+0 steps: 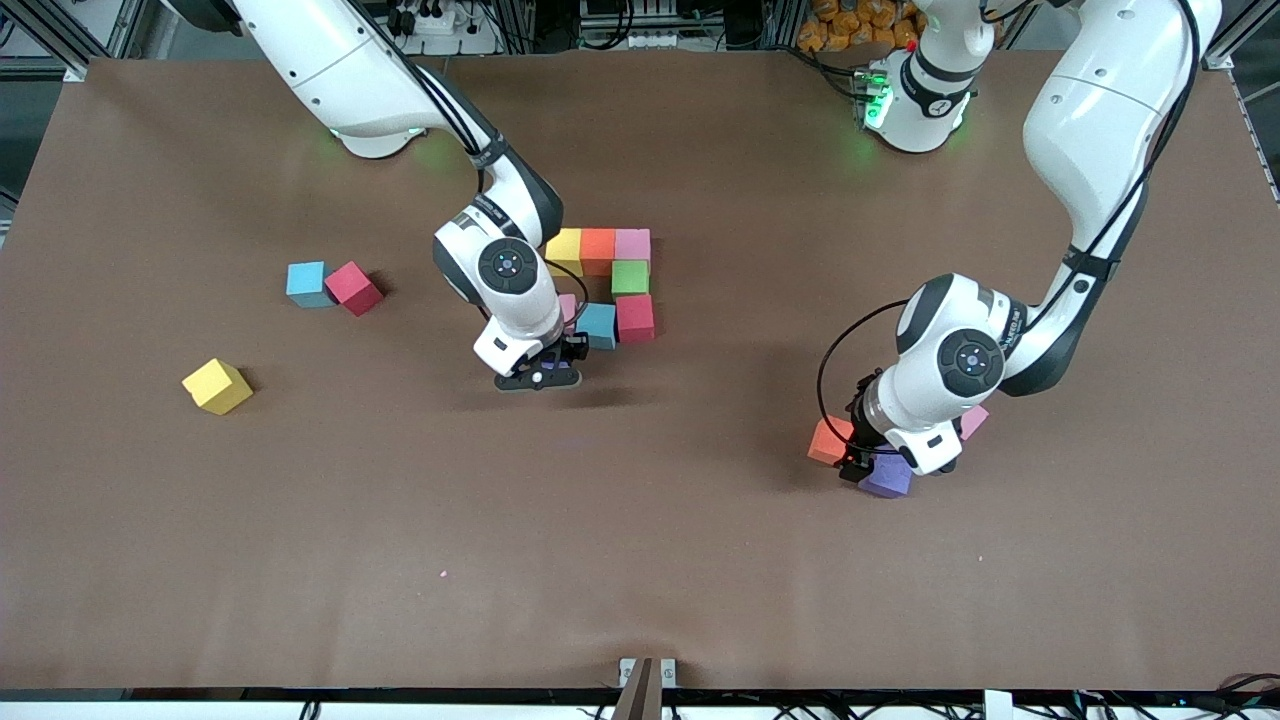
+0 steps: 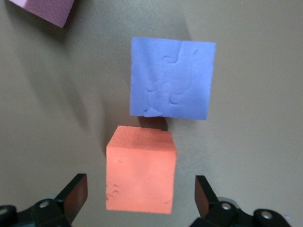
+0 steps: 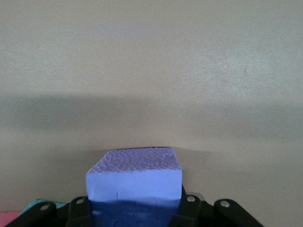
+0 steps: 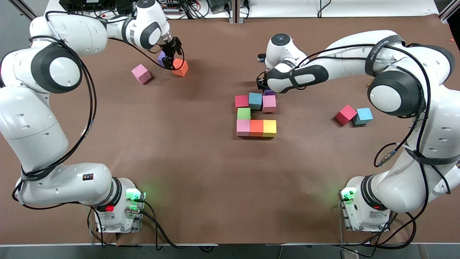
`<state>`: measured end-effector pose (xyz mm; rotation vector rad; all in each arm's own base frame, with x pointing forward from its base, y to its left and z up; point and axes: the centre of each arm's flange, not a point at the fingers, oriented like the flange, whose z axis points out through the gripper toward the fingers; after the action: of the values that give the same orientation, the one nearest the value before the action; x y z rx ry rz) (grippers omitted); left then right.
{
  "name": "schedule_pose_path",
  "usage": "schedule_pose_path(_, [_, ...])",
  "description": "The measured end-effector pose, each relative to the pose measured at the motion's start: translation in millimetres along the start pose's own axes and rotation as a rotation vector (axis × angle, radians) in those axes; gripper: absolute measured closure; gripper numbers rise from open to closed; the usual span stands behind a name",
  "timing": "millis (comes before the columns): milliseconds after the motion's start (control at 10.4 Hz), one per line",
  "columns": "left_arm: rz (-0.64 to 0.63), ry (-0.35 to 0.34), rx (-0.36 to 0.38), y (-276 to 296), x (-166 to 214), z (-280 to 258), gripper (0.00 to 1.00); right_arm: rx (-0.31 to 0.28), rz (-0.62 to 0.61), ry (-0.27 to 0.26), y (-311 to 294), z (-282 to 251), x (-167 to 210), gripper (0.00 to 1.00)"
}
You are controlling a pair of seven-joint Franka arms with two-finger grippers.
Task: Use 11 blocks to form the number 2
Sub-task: 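Place purple below pink with the right gripper while the left gripper grasps orange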
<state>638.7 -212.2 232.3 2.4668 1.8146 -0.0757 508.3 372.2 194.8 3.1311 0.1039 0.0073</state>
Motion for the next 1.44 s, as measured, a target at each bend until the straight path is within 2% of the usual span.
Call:
schedule_pose_path(287, [0.012,0.006,0.024,-7,0,15,0.00,0.002,0.020,-0.001,-2,0,-2,0.44])
schedule_pose_path(1244, [0.040,0.008,0.041,-12,-5,39,0.00,0.003,0.014,-0.002,-8,0,-7,0.44])
schedule_pose_path(1340, [0.040,0.008,0.040,-12,-5,39,0.00,0.003,0.014,-0.002,-8,0,-7,0.43])
schedule_pose_path(1436, [0.040,0.008,0.040,-12,-5,39,0.00,0.004,0.014,0.000,-8,-1,-6,0.33])
